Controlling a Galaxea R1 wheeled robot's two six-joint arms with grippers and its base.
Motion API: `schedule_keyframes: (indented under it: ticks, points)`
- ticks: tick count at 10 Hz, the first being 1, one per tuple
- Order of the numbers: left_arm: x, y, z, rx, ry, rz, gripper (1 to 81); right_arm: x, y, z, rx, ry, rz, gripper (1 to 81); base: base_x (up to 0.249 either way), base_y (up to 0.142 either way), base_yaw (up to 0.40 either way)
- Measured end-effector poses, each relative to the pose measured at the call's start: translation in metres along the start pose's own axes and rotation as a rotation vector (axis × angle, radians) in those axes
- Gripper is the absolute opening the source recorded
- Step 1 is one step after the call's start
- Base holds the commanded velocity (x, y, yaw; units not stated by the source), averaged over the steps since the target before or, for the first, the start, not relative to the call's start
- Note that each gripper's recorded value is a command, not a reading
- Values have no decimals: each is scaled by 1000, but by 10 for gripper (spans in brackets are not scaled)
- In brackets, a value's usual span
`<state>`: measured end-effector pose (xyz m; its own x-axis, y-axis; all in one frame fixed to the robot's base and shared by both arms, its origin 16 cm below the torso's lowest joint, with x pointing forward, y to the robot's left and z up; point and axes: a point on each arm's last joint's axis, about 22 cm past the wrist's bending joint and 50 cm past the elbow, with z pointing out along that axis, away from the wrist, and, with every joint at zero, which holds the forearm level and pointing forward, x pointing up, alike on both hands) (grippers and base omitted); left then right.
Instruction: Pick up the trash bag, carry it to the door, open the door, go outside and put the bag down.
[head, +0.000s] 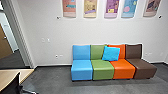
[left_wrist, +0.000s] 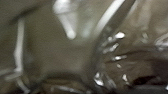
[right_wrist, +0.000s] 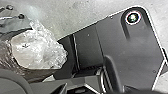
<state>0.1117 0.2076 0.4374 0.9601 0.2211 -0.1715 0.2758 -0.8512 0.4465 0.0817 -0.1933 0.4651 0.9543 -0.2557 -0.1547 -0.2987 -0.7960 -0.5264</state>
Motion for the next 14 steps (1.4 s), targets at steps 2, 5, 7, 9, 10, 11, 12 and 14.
schedule_keyframes:
  ticks: [2,5,7,9,10,11,12,14]
  points:
    - [-16,-2,3,20,-5,-8,10,-19,-1,3,-9,-15,4,811,0,0,0]
    - [-51,-22,7,80,-25,-19,10,-50,1,8,-28,-48,6,811,0,0,0]
    - [-69,-26,10,101,-30,-26,10,-70,4,7,-36,-69,19,811,0,0,0]
    - [-85,-25,11,98,-40,-24,10,-83,4,7,-37,-75,23,811,0,0,0]
    - [-83,-25,8,98,-27,-18,10,-82,3,6,-33,-62,15,811,0,0,0]
    - [-82,-24,6,94,-10,-10,10,-82,1,4,-28,-47,5,811,0,0,0]
    - [-84,-24,5,91,-2,-6,10,-83,1,3,-25,-39,-1,811,0,0,0]
    - [-91,-25,5,91,-3,-4,10,-88,2,3,-26,-39,-4,811,0,0,0]
